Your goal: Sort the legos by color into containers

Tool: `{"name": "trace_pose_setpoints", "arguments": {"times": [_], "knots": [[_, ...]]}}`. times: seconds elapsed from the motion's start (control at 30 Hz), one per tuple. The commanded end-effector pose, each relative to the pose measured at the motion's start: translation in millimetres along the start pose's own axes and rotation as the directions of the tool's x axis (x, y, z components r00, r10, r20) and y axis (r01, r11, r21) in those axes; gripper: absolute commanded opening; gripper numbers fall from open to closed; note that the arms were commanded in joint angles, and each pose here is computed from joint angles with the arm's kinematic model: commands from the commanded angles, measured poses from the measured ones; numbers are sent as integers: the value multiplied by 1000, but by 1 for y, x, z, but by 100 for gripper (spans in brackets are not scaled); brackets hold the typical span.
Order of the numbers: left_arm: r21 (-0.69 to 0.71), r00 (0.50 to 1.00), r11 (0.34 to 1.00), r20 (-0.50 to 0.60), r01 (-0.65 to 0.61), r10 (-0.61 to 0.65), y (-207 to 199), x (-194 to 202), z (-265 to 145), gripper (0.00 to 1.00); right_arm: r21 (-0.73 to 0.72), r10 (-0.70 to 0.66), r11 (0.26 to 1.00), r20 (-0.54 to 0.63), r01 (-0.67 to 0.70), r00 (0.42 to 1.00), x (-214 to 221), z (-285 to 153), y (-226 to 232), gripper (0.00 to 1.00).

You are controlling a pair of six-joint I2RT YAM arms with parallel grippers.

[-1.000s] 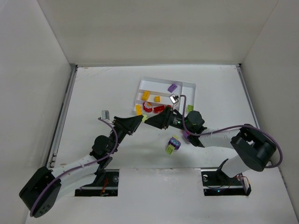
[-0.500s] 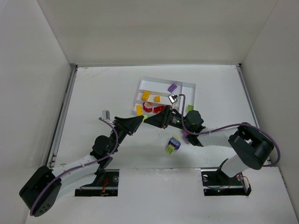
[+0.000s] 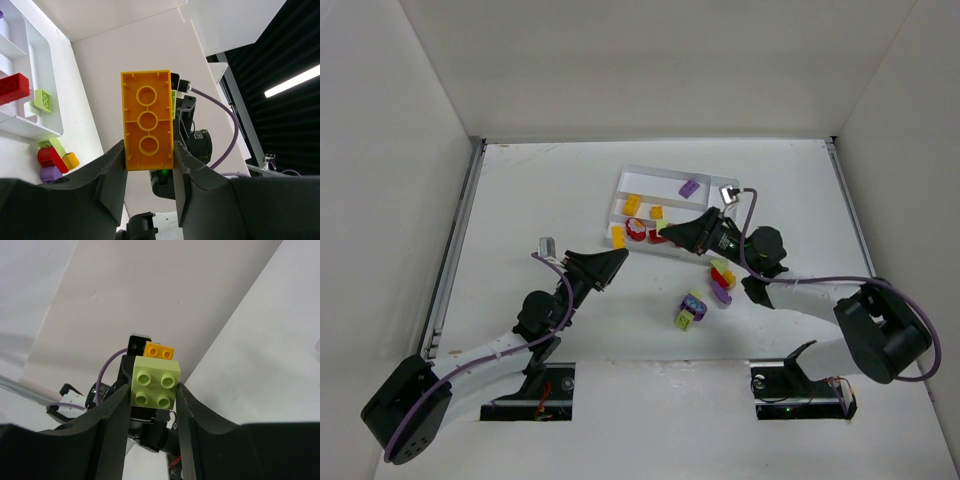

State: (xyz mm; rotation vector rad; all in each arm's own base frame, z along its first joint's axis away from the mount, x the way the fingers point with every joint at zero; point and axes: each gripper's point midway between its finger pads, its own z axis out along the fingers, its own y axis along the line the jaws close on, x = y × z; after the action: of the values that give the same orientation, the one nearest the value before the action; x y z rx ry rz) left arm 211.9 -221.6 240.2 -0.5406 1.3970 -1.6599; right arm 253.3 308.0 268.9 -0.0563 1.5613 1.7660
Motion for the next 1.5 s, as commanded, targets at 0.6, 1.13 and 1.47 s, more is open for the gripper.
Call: {"name": "trace_pose_setpoints", "arguments": {"times": [0.6, 1.13, 1.47], "knots": [[-18, 982, 986, -96, -165, 162, 11, 21, 21, 17, 921, -413, 331, -54, 205, 909, -108, -98, -190, 40], [-97, 966, 968, -141, -232, 218, 35, 21, 49, 17, 959, -398, 248, -28, 137, 917, -157, -100, -240, 69], [-121, 963, 963, -149, -243, 224, 47, 10, 67, 16, 802, -391, 579, 117, 146, 913, -133, -68, -155, 73]]}}
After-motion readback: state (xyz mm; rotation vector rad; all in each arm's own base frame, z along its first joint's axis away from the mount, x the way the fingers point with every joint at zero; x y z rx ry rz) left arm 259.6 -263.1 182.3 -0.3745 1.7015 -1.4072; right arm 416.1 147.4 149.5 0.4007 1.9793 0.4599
